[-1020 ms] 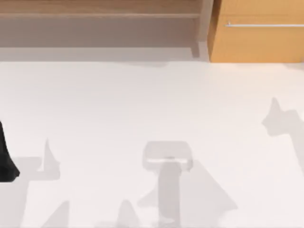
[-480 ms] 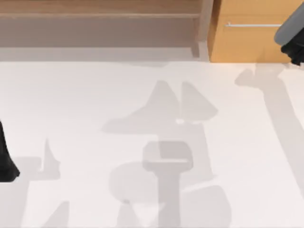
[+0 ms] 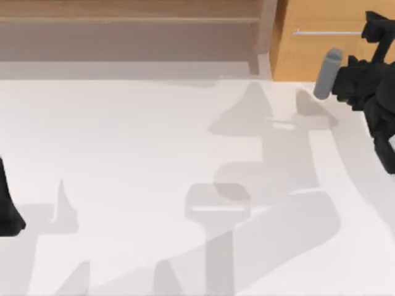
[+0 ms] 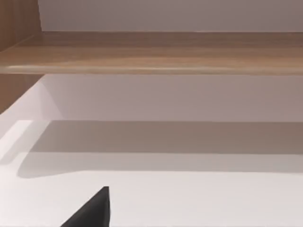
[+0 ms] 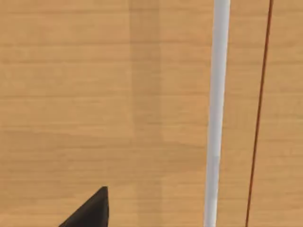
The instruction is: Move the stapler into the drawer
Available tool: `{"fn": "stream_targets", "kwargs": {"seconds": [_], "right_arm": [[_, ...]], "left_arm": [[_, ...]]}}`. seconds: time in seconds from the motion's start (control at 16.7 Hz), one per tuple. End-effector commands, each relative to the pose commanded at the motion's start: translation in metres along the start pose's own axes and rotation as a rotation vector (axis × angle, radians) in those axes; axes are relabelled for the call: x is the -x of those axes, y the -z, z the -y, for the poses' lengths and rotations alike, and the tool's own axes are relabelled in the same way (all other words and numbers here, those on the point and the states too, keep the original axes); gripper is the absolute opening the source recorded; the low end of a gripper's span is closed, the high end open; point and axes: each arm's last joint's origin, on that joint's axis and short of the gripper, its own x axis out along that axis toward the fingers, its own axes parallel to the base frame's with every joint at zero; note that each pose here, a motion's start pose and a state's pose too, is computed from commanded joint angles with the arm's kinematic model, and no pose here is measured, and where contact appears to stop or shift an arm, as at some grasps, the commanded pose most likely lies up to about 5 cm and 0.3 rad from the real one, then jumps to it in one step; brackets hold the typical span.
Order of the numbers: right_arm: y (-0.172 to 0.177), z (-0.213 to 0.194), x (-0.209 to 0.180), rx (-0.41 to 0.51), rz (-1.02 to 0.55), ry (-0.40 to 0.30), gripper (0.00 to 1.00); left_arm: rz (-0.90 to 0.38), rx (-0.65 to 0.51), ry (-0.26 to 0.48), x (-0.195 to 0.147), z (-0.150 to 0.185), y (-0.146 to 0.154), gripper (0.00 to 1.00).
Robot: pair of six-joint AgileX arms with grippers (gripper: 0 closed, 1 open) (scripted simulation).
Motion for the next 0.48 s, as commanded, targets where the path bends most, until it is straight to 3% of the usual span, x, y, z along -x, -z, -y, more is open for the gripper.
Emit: {"fn": "stream_targets", "kwargs": {"seconds": [0.48], "right_arm": [[0.0015, -0.008, -0.0017, 0.022, -0.005, -0.011, 1.0]], "left_arm": [[0.0, 0.0, 0.0, 0.0, 0.0, 0.0, 1.0]]}}
